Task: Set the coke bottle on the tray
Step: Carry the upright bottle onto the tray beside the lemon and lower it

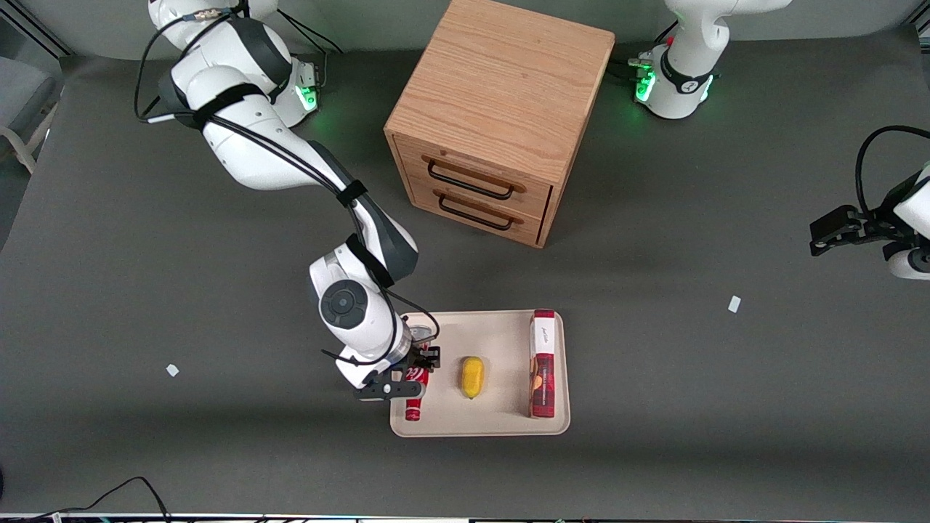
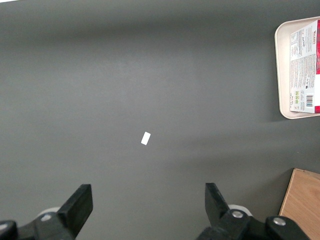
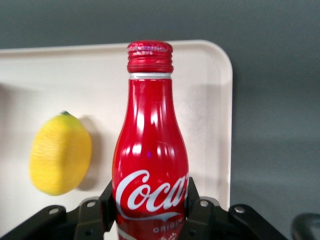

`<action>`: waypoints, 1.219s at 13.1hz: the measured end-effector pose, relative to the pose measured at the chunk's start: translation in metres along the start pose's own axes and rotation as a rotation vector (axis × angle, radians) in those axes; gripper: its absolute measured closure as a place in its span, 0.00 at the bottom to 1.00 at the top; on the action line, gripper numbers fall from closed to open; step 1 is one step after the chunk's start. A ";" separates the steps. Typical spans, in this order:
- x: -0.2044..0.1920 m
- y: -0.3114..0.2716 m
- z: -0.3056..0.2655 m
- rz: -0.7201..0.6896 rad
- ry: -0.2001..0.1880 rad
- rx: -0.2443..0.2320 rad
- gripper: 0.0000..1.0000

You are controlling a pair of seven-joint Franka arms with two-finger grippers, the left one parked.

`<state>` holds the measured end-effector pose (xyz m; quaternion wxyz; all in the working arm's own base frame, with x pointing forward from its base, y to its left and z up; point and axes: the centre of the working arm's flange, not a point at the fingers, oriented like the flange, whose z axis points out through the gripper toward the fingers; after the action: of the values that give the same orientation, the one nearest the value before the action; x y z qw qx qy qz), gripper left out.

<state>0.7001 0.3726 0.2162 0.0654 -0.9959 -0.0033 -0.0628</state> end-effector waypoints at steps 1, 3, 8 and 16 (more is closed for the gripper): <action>-0.001 0.002 0.006 -0.003 -0.007 -0.004 0.45; -0.002 0.005 0.015 -0.004 -0.015 -0.010 0.45; -0.004 0.011 0.027 -0.003 -0.025 -0.021 0.45; 0.007 0.016 0.015 -0.005 0.012 -0.030 0.00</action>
<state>0.7092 0.3585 0.2002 0.0503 -0.9963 -0.0046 -0.0689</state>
